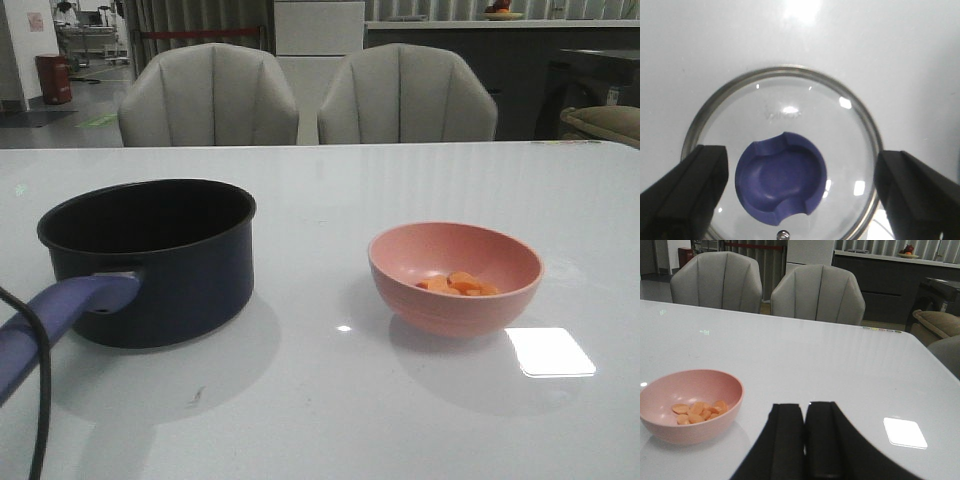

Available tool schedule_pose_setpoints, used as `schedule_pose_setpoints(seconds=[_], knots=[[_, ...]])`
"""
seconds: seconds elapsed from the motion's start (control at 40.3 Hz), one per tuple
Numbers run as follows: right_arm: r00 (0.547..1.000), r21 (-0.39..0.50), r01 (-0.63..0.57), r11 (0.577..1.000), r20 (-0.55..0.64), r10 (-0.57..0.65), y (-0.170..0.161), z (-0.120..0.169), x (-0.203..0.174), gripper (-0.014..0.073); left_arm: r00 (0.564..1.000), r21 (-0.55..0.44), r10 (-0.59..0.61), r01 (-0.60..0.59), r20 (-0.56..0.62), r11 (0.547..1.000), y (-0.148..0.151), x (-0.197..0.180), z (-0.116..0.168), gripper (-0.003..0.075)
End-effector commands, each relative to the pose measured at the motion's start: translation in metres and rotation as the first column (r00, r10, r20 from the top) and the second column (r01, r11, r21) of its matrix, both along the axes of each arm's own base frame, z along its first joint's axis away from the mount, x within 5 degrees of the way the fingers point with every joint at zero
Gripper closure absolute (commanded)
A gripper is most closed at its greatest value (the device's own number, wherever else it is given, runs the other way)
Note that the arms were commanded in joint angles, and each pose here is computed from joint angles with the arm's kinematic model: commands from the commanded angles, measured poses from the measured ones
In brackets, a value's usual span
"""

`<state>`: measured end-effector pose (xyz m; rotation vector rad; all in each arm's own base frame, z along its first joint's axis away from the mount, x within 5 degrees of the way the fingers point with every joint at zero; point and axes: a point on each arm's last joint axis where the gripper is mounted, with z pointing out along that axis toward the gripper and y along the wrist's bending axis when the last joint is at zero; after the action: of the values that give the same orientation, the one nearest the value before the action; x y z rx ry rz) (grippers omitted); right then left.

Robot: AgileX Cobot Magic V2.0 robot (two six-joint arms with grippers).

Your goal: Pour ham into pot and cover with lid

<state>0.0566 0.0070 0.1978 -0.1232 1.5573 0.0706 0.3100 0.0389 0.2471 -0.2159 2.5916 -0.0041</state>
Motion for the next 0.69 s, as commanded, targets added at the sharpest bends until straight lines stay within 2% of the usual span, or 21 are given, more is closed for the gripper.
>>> schedule_pose_setpoints(seconds=[0.0,0.149,0.397,0.521,0.62,0.67], knots=[[0.994,0.008,0.006,1.000,0.110,-0.007,-0.001,0.012,-0.003,0.0448,0.978,0.031,-0.024,0.018,0.207,0.999,-0.008,-0.014,0.051,0.0095],[0.994,0.008,0.006,1.000,0.110,-0.007,-0.001,0.012,-0.003,0.0448,0.920,0.053,-0.065,0.048,0.386,0.997,-0.023,-0.050,0.085,0.0095],[0.994,0.008,0.006,1.000,0.110,-0.007,-0.001,0.012,-0.003,0.0448,0.772,0.081,-0.164,0.145,0.614,0.986,-0.051,-0.120,0.102,0.0095],[0.994,0.008,0.006,1.000,0.110,-0.007,-0.001,0.012,-0.003,0.0448,0.663,0.096,-0.194,0.182,0.723,0.979,-0.057,-0.157,0.109,0.0095],[0.994,0.008,0.006,1.000,0.110,-0.007,-0.001,0.012,-0.003,0.0448,0.553,0.123,-0.225,0.216,0.802,0.969,-0.060,-0.186,0.111,0.0095],[0.994,0.008,0.006,1.000,0.110,-0.007,-0.001,0.012,-0.003,0.0448,0.518,0.125,-0.235,0.240,0.822,0.963,-0.061,-0.198,0.109,0.0095]])
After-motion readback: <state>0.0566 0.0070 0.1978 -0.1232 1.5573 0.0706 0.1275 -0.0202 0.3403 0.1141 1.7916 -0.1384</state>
